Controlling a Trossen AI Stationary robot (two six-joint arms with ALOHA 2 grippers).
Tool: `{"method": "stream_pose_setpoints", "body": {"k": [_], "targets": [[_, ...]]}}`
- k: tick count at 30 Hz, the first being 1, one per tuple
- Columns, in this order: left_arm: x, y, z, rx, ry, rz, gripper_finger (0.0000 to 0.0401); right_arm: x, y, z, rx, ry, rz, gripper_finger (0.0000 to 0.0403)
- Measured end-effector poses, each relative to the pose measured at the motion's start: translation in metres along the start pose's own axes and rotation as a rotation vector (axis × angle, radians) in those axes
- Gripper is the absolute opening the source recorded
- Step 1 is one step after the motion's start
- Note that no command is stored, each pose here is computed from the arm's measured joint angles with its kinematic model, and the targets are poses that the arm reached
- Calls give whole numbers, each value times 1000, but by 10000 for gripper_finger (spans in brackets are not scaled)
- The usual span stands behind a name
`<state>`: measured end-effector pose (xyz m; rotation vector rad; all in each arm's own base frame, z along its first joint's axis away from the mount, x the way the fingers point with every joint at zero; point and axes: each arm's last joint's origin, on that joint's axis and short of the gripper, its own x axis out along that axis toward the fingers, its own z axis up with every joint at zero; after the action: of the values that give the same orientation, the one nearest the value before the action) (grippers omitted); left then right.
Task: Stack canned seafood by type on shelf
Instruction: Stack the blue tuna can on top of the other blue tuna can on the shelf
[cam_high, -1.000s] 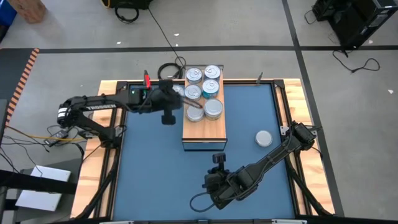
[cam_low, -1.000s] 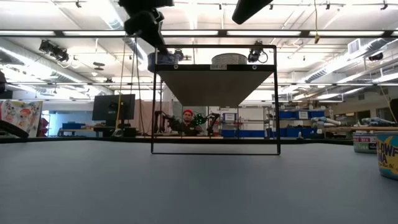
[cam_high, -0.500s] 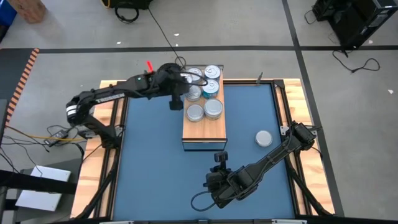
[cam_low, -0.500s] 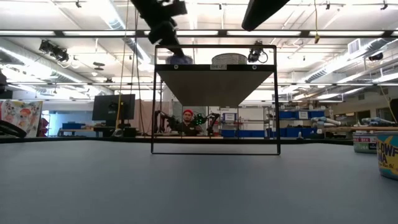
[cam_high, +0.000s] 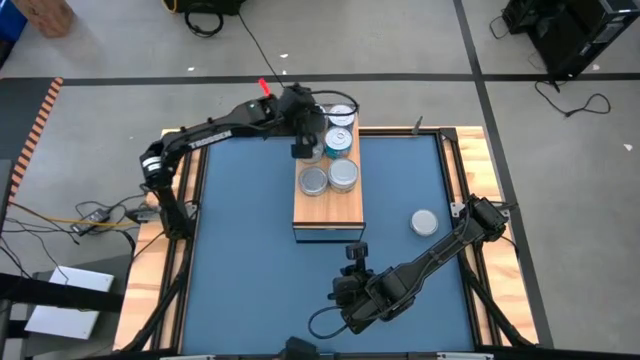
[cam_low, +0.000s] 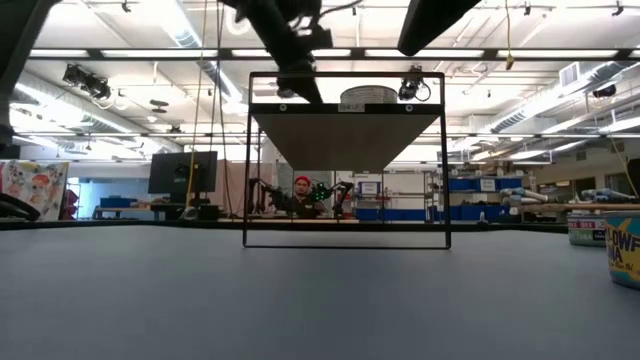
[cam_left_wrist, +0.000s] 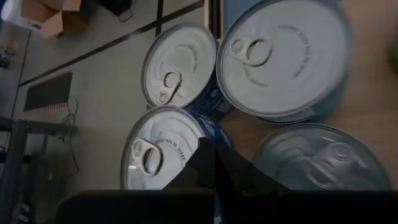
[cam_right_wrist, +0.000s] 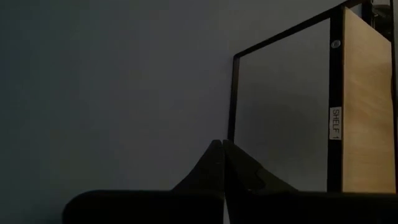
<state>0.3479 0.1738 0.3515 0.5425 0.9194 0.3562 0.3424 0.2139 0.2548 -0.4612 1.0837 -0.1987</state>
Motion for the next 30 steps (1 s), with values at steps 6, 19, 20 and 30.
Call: {"method": "stream_pose_setpoints", "body": {"k": [6, 19, 20, 30], "targets": [[21, 9, -5, -4, 32, -6, 0, 0, 0, -2, -12, 14, -5, 4], [28, 20, -16, -31, 32, -24, 0, 0, 0, -2, -12, 15, -5, 4], [28, 20, -17, -33, 31, -27, 0, 0, 0, -2, -13, 15, -5, 4], [31, 18, -18, -54, 22, -65, 0, 0, 0, -2, -15, 15, -5, 4]]}}
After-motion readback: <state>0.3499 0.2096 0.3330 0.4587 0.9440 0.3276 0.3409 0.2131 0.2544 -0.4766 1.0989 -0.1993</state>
